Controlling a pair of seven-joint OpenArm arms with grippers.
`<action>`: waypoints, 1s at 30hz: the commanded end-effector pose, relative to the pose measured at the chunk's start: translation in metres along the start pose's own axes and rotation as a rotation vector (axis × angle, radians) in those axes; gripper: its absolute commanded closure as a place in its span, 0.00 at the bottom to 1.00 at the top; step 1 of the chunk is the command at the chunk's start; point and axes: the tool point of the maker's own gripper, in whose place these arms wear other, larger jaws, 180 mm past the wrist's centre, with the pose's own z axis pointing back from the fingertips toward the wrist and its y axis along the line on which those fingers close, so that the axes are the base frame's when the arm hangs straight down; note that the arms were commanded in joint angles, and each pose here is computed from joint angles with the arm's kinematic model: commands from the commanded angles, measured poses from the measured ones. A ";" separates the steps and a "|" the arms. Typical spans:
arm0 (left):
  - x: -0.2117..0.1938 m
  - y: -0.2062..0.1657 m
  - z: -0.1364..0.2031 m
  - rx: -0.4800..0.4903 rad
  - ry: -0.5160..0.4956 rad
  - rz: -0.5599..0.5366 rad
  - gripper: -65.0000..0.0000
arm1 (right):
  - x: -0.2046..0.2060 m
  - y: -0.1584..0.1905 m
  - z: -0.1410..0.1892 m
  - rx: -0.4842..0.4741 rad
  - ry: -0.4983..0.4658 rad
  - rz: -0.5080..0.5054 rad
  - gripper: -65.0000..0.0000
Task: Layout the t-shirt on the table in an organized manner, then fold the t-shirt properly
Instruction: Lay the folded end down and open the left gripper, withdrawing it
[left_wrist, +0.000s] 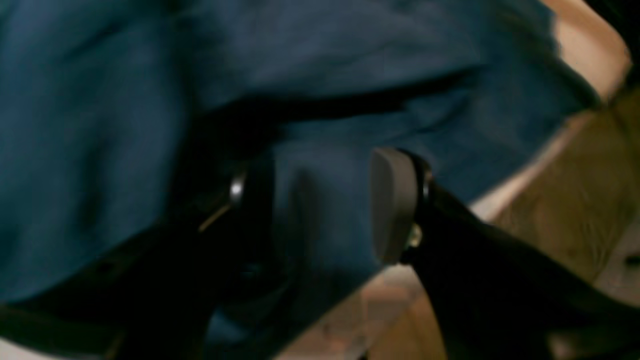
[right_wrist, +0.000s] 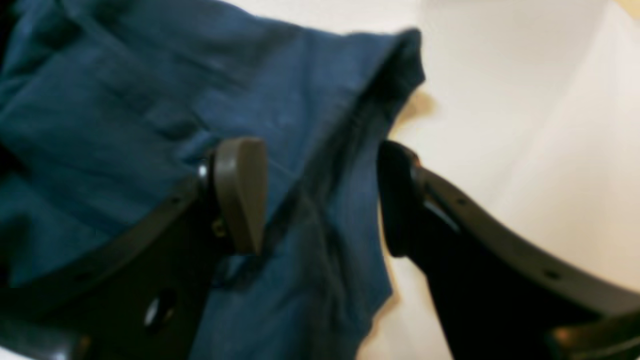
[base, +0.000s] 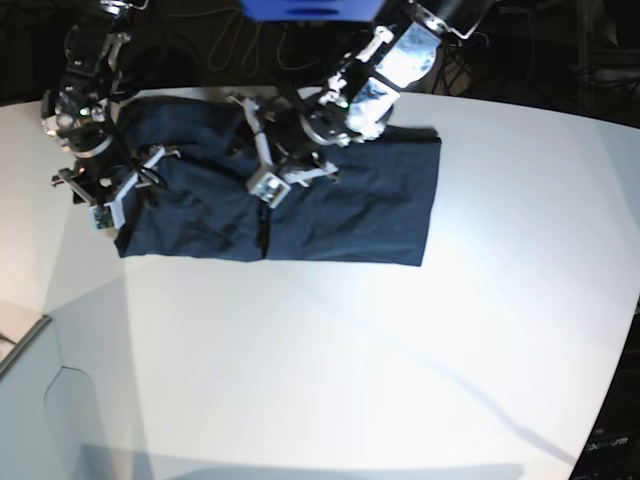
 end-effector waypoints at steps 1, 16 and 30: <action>0.013 -0.007 0.000 -0.022 -0.038 -0.018 0.54 | 0.013 -0.004 0.000 -0.006 -0.049 0.000 0.46; 0.019 0.102 0.076 0.236 -0.119 -0.007 0.54 | -0.032 -0.020 -0.029 -0.016 0.063 -0.161 0.46; -0.014 0.230 0.177 0.557 -0.255 0.389 0.54 | -0.070 0.004 -0.044 0.054 0.160 -0.225 0.47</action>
